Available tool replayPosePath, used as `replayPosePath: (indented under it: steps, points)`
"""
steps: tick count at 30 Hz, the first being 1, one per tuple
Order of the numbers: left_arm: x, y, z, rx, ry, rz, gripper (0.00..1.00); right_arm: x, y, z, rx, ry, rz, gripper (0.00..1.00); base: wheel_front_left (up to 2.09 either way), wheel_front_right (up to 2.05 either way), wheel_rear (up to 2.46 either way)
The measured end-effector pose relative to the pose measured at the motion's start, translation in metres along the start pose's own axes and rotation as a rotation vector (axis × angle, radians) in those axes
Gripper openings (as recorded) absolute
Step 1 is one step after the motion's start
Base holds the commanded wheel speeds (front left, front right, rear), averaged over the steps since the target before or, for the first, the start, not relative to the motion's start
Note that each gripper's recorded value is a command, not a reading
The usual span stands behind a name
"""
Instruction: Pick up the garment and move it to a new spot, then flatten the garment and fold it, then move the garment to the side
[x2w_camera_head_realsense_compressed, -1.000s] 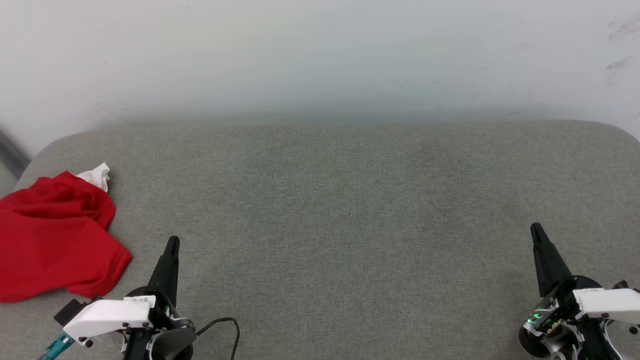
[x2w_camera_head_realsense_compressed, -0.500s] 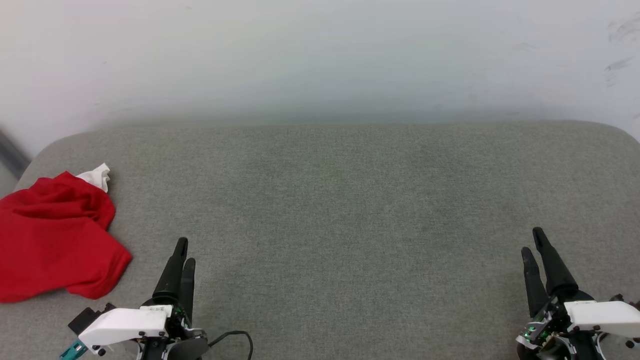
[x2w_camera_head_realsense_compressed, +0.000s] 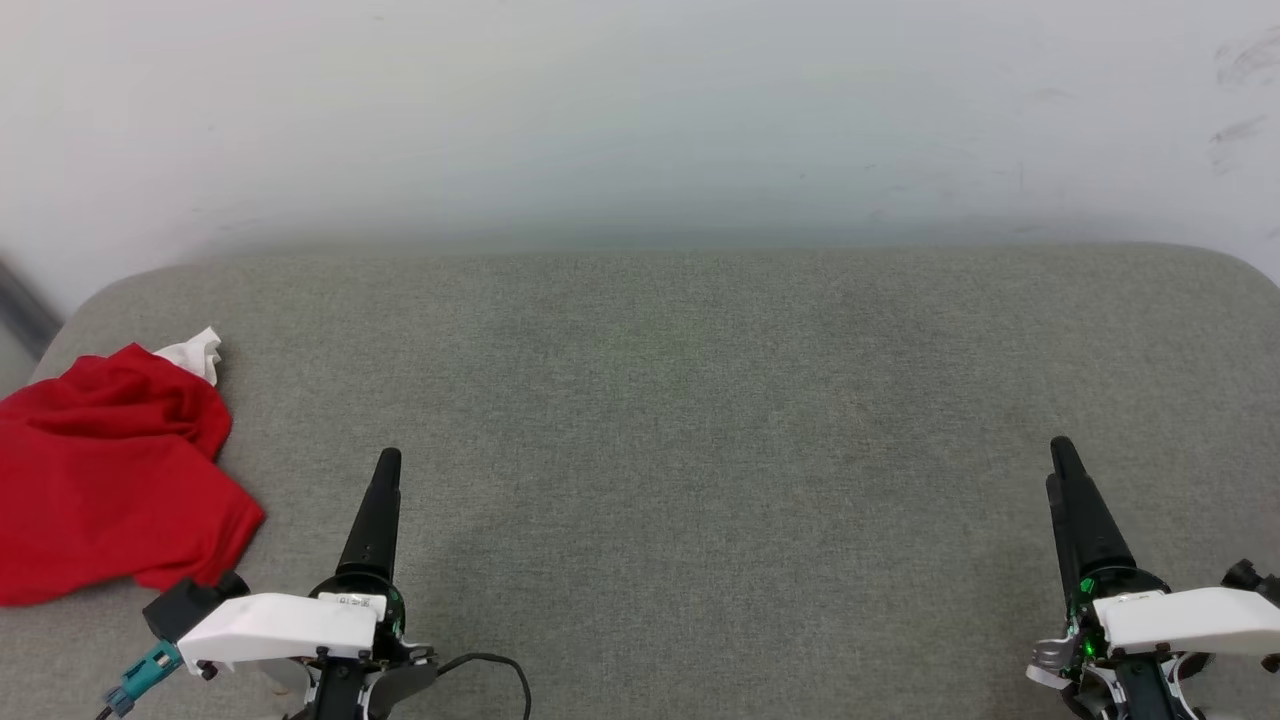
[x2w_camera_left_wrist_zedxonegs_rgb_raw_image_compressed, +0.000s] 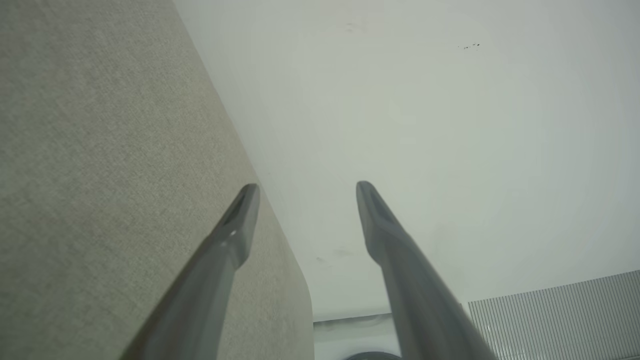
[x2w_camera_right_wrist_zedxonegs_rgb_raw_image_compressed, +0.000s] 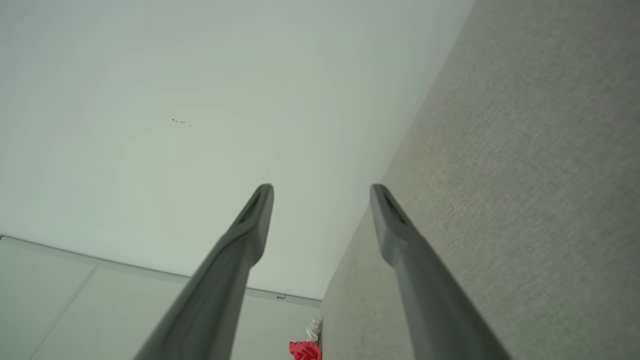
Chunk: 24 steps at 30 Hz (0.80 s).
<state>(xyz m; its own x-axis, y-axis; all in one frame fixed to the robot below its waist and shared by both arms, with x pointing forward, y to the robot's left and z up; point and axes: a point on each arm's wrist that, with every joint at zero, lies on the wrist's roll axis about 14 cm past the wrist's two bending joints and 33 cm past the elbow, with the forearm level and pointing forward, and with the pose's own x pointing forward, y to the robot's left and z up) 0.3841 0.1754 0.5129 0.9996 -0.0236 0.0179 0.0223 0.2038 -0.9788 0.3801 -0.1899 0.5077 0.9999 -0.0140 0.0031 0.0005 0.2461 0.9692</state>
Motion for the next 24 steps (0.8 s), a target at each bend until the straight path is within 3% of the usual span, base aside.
replayPosePath:
  steps: [24]
  points:
    - [0.002,-0.017,-0.017,0.496,0.029,-0.073,1.00,0.001,0.018,-0.010,-0.602,0.038,0.074,1.00,0.00,0.00,0.00]
